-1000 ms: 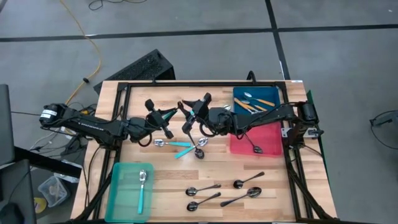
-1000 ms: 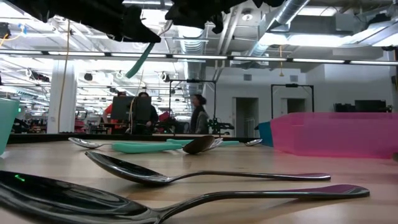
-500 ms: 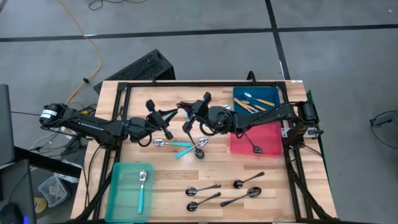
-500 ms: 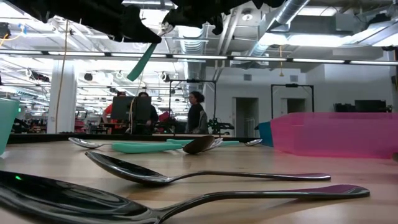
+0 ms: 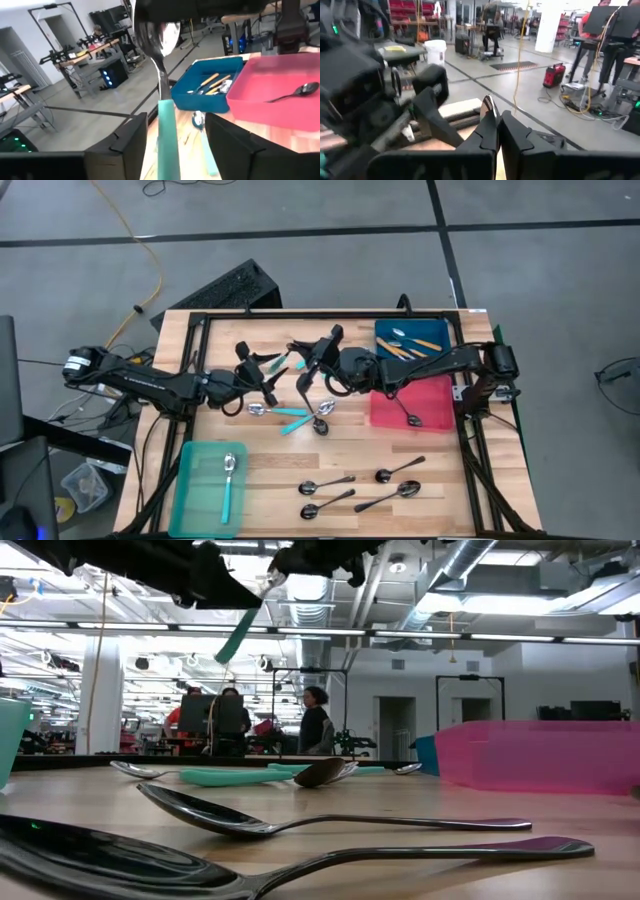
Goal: Sort silverware by color (type)
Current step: Put the blue spoon into the skyblue bin
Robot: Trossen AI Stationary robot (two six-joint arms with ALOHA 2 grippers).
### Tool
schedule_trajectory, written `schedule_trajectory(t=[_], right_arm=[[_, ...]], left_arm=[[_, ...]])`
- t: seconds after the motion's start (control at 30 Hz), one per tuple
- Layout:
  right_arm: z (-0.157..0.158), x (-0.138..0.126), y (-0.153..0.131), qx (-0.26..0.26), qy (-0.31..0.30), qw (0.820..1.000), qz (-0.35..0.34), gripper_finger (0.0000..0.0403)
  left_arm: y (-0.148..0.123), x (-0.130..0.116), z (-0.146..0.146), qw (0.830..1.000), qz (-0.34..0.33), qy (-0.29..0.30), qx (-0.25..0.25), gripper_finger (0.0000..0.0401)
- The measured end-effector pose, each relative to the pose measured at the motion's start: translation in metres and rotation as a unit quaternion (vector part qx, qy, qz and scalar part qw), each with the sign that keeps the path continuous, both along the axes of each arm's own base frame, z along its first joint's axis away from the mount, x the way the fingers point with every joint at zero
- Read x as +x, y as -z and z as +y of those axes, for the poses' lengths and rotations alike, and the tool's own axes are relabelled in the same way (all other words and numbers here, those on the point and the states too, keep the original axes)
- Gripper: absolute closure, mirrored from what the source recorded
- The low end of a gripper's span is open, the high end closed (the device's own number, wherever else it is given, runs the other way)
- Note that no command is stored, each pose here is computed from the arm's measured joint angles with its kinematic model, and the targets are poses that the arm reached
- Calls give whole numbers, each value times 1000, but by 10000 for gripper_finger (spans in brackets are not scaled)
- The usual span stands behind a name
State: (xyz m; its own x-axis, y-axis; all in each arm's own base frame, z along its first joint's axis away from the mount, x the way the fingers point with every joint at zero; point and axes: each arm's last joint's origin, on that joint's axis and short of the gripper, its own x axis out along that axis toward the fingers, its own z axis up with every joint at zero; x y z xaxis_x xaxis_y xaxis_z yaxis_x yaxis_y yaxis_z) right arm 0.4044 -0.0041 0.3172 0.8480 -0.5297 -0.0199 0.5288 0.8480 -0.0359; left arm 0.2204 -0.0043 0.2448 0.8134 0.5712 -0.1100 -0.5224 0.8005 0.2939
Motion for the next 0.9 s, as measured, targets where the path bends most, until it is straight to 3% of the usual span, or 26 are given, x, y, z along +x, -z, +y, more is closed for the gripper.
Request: schedule_trajectory(t=[0.33,0.5,0.63,0.9], right_arm=[[-2,-14,-8,-19,36,998,55,378],[0,-18,-2,16,36,996,81,378],[8,-11,13,58,-17,994,85,378],[37,26,45,123,-160,979,1,378]], left_arm=[[-21,-24,3,999,-44,-5,-23,196],[-38,-45,6,996,-85,-30,-19,196],[-54,-65,9,991,-124,-57,1,195],[-96,-110,14,971,-230,-60,3,195]])
